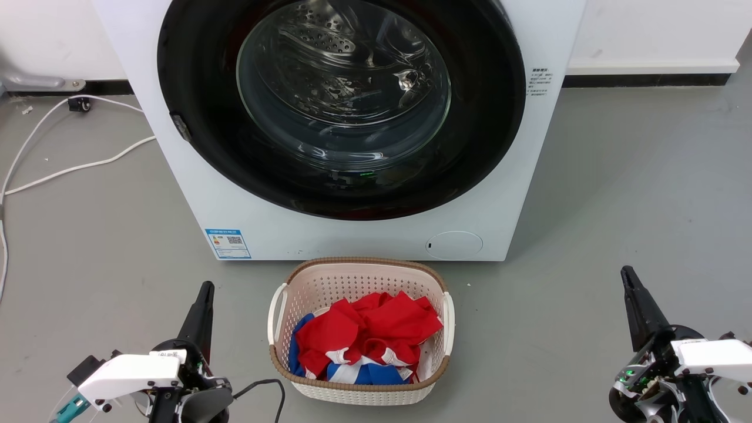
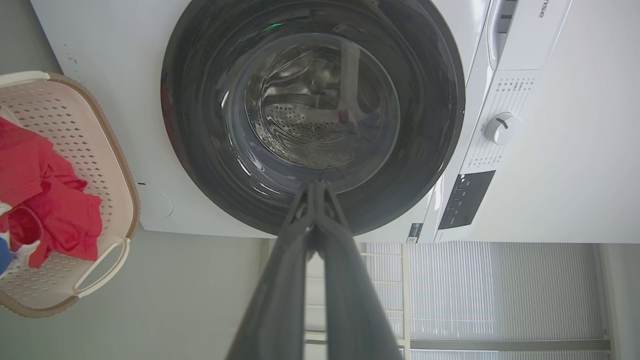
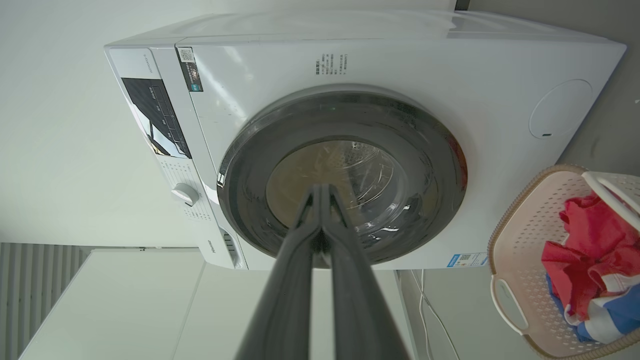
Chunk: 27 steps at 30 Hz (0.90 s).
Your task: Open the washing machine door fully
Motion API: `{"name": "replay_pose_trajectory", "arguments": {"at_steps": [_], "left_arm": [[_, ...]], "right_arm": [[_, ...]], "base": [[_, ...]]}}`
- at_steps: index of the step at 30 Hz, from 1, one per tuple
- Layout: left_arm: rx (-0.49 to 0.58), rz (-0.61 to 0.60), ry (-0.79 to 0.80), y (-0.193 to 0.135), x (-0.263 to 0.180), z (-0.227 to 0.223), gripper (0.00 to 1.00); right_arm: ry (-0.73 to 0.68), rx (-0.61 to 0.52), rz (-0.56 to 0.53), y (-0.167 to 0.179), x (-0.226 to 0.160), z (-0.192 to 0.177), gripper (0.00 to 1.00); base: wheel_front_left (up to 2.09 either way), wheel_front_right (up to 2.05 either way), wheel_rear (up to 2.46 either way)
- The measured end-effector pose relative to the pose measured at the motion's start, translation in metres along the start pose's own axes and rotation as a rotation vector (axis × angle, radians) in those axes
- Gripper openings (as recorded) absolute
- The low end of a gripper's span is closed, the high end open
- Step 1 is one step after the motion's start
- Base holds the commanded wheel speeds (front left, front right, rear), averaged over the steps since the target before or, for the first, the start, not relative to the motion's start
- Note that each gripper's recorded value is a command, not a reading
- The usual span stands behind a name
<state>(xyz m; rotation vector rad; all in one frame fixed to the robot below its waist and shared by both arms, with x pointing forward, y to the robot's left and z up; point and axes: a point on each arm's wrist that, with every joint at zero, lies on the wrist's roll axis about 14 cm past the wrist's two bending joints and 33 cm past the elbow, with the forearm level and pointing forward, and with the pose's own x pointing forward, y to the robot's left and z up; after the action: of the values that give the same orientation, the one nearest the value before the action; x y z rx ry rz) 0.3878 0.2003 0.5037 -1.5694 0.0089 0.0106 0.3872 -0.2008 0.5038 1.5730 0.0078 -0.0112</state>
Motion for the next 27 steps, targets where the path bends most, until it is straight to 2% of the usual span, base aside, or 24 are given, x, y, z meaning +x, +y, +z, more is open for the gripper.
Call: {"name": "replay_pose_trajectory", "arguments": {"at_steps": [26,27], "left_arm": [[0.000,0.000,0.000,0.0000,0.0000,0.0000,0.00],[0.000,0.000,0.000,0.0000,0.0000,-0.0001,1.00]], "right_arm": [[0.002,0.001,0.001,0.0003,0.0002,0.0001,0.00],[0.002,-0.001,0.001,0.0003,0.0002,0.0001,1.00]], "base": [[0.00,0.00,0.00],[0.00,0.00,0.00]]}}
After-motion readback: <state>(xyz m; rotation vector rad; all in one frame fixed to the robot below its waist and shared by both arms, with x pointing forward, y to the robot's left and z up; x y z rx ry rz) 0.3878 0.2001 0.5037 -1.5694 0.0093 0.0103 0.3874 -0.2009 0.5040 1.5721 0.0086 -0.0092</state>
